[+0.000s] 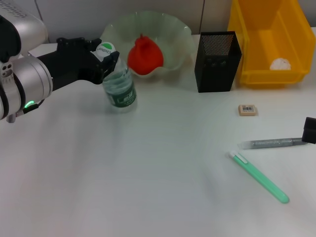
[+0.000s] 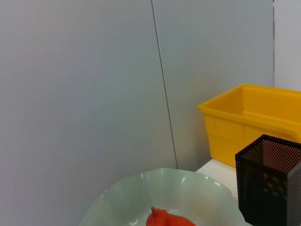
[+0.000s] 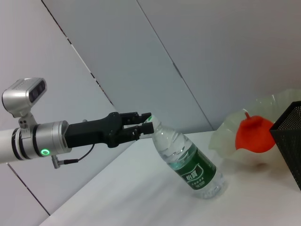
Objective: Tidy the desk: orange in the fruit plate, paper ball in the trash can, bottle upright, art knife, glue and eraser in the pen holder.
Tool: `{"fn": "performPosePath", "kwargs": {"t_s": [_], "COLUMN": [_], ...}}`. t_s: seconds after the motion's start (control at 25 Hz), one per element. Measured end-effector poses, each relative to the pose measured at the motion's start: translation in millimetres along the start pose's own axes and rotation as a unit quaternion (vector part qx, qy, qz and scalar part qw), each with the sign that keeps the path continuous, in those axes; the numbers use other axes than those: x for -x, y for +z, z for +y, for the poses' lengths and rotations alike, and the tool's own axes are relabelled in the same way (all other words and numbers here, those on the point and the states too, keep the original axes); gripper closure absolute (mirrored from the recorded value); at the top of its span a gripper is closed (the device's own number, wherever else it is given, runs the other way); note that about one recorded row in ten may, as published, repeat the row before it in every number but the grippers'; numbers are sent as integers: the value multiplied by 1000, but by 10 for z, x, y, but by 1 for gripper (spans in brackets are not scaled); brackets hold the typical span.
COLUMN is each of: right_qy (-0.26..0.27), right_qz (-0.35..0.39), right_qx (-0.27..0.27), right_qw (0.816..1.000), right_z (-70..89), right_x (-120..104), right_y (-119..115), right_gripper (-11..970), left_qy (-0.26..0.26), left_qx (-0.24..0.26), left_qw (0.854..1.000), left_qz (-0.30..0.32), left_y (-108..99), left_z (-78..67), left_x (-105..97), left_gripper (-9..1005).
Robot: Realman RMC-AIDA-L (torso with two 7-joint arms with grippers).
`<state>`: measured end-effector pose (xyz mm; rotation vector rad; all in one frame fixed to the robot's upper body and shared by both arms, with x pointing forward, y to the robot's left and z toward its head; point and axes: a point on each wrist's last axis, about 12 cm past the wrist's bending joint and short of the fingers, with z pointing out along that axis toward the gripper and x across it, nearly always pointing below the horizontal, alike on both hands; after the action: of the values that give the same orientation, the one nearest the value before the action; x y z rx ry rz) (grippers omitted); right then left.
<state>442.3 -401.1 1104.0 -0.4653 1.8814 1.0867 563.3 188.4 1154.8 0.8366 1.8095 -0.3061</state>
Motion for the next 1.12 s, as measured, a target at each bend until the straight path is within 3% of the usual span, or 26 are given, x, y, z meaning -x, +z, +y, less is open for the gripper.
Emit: {"fn": "performPosePath", "kwargs": {"t_s": [1.12], "right_qy": [-2], "right_qz": [0], "right_qx": [0], "right_qw": [1000], "right_z": [-3], "right_x": [4], "right_y": [5], "right_gripper": [381], "left_qy": [6], "left_qx": [11], "left_qw": [1000], "left_qz": [5], "left_y": [-56], "left_z": [50], "left_x": [-22], "left_gripper": [572]}}
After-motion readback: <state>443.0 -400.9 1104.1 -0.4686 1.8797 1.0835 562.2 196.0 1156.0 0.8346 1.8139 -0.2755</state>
